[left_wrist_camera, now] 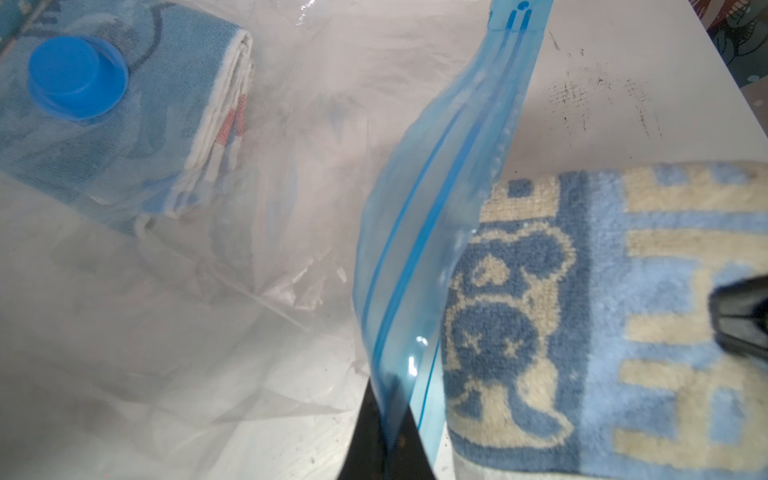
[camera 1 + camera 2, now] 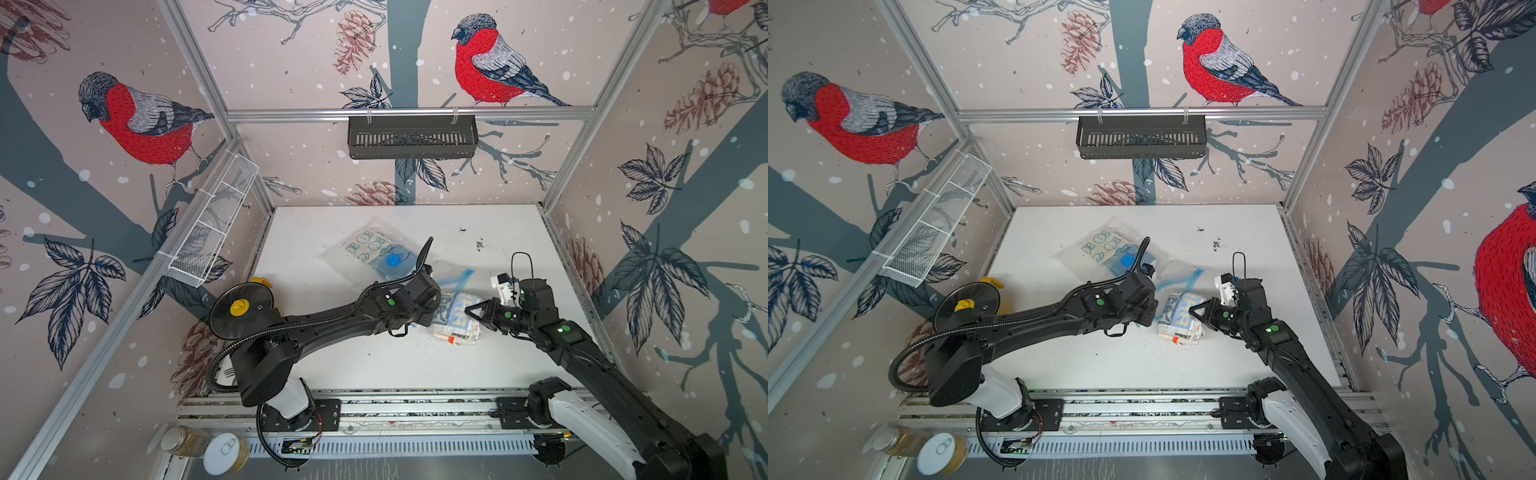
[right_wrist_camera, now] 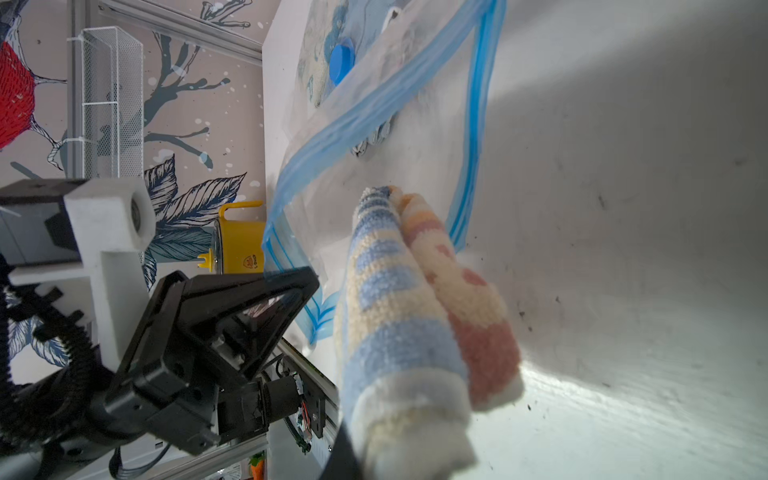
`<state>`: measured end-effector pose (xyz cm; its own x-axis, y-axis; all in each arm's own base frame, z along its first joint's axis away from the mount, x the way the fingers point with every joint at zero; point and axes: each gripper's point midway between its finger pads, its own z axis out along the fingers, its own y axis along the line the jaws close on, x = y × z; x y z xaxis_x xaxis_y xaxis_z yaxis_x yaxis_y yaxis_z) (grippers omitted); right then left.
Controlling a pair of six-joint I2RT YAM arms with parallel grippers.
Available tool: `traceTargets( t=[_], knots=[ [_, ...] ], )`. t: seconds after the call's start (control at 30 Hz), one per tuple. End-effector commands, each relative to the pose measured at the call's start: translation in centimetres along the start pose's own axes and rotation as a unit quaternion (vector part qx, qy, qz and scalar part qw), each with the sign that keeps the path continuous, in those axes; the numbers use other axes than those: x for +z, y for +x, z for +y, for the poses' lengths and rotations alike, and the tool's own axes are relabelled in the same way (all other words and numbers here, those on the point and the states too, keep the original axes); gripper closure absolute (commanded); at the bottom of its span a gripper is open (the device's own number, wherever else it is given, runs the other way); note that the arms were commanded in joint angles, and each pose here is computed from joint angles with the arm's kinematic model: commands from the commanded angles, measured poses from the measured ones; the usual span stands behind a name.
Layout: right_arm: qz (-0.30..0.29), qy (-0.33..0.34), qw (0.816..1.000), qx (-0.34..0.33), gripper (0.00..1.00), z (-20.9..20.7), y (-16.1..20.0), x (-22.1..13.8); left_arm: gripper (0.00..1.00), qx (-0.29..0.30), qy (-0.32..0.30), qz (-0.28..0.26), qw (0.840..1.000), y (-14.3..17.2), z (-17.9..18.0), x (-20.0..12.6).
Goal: Place the folded towel into the vacuum bag
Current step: Place the towel in the vacuum bag.
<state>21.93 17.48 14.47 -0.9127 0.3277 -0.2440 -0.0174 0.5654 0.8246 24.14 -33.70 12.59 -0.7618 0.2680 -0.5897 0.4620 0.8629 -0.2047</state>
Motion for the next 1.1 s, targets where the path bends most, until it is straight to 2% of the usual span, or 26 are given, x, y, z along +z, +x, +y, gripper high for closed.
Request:
traceTargets(
  t=[0.0,0.13,0.3,0.53,0.7,1.07],
  knots=[
    [-0.017,-0.029,0.999,-0.018,0.99,1.6,-2.0,0.2,1.0,0.013,0.002,0.001,1.0,0.1,-0.4,0.2],
    [-0.018,-0.022,1.0,-0.002,0.99,1.1,-3.8,0.6,1.0,0.022,-0.009,0.012,1.0,1.1,-0.2,0.5],
    [-0.033,-0.004,0.999,0.028,0.99,-0.8,-5.5,1.0,1.0,0.016,0.008,0.013,1.0,1.3,-1.2,0.2],
    [-0.049,-0.009,0.997,0.062,0.99,-2.2,-5.3,1.7,1.0,0.002,0.042,0.023,0.999,1.1,-2.9,0.7],
    [-0.073,-0.019,0.994,0.082,0.99,-2.4,-5.9,1.9,1.0,0.006,0.05,0.033,0.998,1.4,-3.7,1.2],
    [-0.093,-0.033,0.992,0.076,0.99,-1.0,-7.1,2.4,1.0,0.003,0.062,0.039,0.997,1.4,-4.9,1.3]
  ],
)
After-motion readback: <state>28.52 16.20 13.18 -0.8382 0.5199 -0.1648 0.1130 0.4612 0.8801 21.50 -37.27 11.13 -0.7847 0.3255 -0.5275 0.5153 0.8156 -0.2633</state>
